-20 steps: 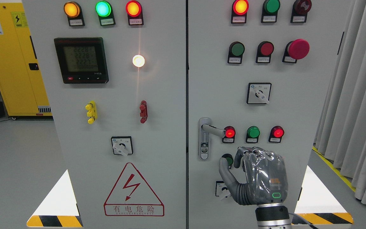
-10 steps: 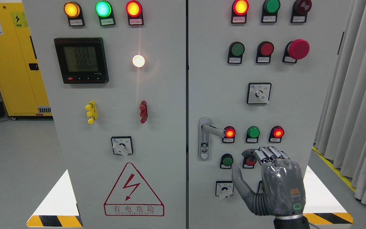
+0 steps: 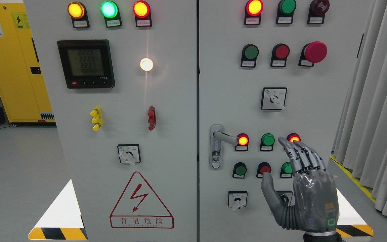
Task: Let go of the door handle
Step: 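Open the right hand and pull it away from the handle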
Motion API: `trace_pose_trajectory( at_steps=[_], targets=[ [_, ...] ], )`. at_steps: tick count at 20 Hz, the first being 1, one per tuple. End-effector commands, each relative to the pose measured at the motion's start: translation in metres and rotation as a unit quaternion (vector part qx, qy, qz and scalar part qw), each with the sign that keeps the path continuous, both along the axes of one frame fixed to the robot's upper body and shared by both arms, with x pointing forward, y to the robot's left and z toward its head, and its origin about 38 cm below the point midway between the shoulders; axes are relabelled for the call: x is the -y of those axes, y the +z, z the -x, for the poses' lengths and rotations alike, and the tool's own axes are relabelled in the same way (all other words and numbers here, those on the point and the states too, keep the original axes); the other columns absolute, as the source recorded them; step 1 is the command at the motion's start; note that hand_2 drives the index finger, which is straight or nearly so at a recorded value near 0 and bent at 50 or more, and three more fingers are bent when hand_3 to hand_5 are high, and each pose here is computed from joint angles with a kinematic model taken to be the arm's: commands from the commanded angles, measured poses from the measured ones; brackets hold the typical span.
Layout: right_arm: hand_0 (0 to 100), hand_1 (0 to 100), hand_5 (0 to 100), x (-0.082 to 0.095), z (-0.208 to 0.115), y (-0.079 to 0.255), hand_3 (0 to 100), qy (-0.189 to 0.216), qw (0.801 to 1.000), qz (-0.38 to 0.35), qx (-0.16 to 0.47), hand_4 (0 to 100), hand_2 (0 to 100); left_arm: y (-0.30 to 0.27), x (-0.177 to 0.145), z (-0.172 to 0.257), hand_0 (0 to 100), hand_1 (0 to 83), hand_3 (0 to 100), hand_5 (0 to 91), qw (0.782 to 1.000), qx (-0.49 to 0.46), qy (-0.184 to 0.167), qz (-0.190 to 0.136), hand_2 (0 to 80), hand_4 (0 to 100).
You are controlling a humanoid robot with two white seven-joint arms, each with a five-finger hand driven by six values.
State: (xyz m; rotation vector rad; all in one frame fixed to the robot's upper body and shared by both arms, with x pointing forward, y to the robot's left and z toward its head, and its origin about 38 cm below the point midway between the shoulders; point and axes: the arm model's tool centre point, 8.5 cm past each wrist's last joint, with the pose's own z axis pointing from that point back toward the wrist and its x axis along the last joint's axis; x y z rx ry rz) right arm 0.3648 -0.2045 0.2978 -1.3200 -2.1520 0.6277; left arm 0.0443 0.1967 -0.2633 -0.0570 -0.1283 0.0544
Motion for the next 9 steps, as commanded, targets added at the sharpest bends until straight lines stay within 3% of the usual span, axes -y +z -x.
trace_pose_trajectory(
  at_steps=[1,9],
  targets=[
    [71,28,0,0.0087,0.0013,0.0009,0,-0.009,1.0,-0.004,-0.001,0,0,0.0,0.0,0.0,12,55.6,0,0.0,1.0,0.0,0.0,0.0,0.0,0],
    [71,28,0,0.0037,0.0011,0.001,0,0.001,1.0,-0.004,-0.003,0,0,0.0,0.0,0.0,12,55.6,0,0.0,1.0,0.0,0.0,0.0,0.0,0]
  ],
)
